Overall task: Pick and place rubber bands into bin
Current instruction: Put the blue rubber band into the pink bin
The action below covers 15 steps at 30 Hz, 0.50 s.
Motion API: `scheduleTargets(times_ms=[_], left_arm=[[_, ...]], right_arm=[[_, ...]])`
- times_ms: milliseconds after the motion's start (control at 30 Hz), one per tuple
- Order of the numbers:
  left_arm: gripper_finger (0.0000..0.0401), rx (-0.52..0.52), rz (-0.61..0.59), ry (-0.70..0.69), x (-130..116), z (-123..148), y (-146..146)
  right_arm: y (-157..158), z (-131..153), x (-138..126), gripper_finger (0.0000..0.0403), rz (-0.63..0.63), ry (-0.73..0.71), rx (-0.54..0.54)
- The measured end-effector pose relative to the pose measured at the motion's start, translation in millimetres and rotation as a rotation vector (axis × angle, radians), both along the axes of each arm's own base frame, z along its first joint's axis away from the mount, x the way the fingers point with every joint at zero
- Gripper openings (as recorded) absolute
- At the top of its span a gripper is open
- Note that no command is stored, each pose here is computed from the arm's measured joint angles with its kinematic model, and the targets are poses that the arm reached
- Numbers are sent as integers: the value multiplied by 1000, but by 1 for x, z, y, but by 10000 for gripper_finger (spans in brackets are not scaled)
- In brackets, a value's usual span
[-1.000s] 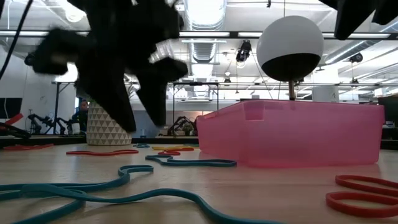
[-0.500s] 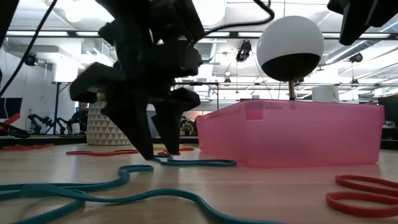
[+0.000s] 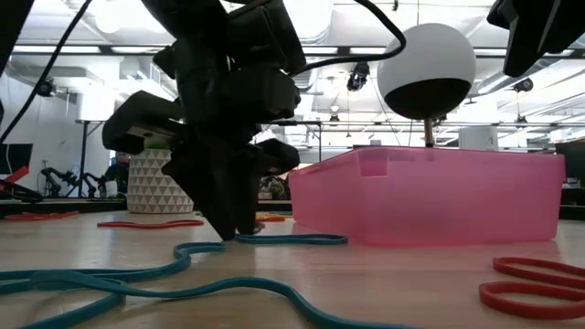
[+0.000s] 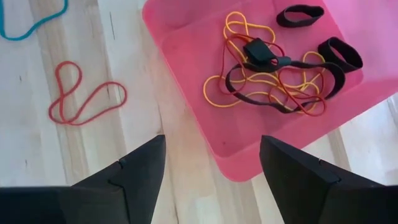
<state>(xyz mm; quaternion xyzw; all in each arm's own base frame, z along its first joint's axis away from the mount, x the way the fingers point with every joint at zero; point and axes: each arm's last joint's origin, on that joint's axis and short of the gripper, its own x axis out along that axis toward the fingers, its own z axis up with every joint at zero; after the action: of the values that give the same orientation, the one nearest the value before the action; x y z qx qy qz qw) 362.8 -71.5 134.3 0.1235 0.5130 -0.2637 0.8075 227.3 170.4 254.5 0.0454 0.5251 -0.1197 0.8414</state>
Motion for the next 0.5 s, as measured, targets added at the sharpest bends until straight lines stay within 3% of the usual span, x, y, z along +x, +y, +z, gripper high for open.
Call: scheduleTargets(times_ms=[133, 300, 467, 500], left_arm=[[9, -24, 64, 59, -4, -2, 0], [1, -7, 108, 174, -15, -1, -2], [0, -81, 175, 257, -36, 28, -3], [0, -113, 191, 213, -37, 42, -4]], right_arm=[[0, -1, 0, 246, 0, 4, -3], [-1, -5, -2, 244, 8, 14, -15], [-3, -10, -3, 244, 10, 30, -28], [-3, -11, -4, 243, 10, 32, -29]])
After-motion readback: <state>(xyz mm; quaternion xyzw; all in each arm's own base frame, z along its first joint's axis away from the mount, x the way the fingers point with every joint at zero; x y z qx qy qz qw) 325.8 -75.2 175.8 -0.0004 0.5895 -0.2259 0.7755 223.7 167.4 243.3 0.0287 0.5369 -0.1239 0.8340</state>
